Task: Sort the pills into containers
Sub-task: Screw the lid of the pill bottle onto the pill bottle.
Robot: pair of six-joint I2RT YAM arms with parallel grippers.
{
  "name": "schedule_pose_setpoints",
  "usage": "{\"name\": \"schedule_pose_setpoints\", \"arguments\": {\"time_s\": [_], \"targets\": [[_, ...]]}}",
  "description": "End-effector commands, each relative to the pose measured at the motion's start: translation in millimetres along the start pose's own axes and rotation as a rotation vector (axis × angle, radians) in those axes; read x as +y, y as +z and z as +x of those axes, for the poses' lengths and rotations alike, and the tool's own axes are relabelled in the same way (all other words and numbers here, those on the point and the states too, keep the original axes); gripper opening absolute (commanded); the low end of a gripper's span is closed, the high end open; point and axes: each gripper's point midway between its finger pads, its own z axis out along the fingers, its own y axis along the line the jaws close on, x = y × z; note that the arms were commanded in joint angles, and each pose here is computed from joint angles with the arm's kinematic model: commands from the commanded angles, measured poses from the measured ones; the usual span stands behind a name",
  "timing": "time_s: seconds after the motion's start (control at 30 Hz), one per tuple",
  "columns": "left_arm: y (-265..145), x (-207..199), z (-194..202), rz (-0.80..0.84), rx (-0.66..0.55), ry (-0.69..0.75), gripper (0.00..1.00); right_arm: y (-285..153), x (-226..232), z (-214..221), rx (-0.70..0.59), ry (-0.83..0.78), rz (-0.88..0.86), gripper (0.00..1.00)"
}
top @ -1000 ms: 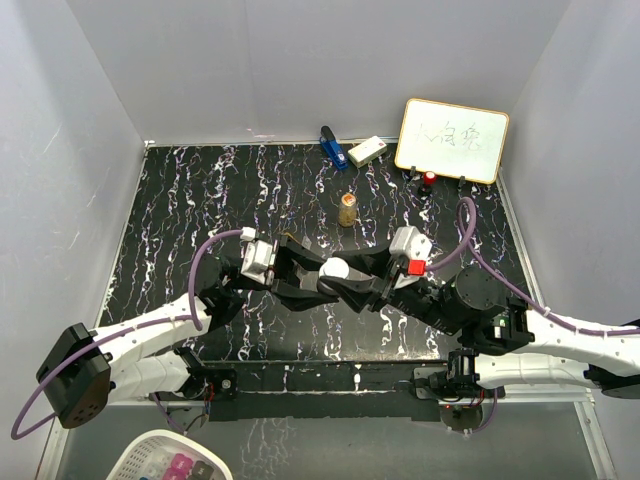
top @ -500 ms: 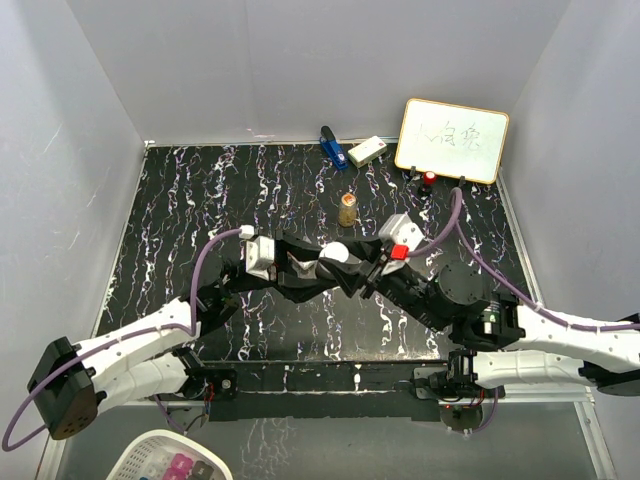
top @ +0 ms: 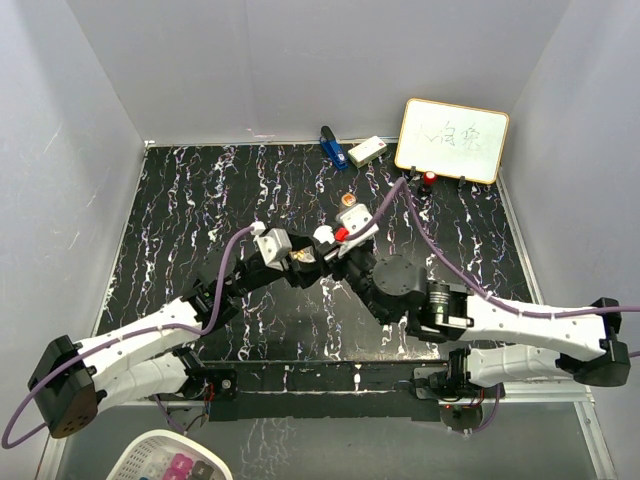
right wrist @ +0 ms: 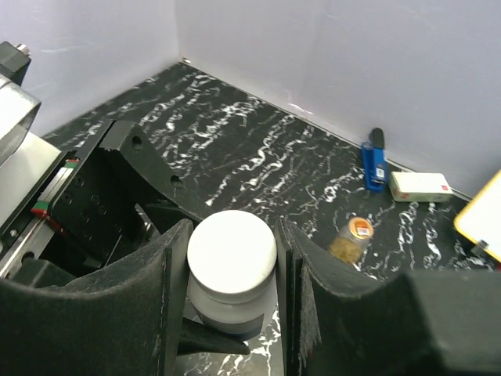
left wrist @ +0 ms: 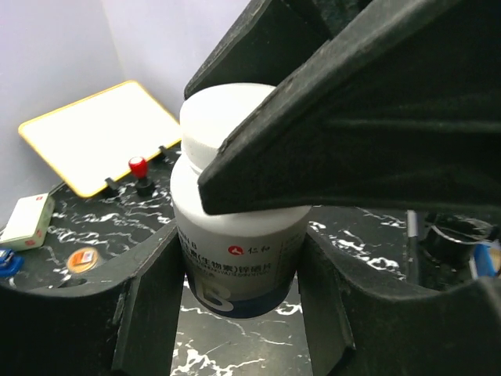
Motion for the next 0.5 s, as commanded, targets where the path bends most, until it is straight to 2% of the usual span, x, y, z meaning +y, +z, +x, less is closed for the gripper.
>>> {"name": "schedule_pose_setpoints", "arguments": {"time_s": [0.0,0.23,0.37,0.4,0.47], "targets": [[4,58,-77,-0.281,-0.200,0.118,0.00,4,9,38,0.125,-0.111,0.023,0.08],[4,76,-75,-0.376,-0.211,0.136,0.00,18,7,56,0.175,-0.157,0.138,0.06],[4,85,-68,-0.419,-0.190,0.139,0.00,25,10,60,0.195,-0.167,0.176,0.10],[4,86,-66,-0.423,-0.183,0.140,0.00,26,11,60,0.197,-0.163,0.178,0.13],[4,87,-61,-0.426,-0.164,0.137,0.00,27,12,60,0.195,-0.153,0.177,0.33]]}}
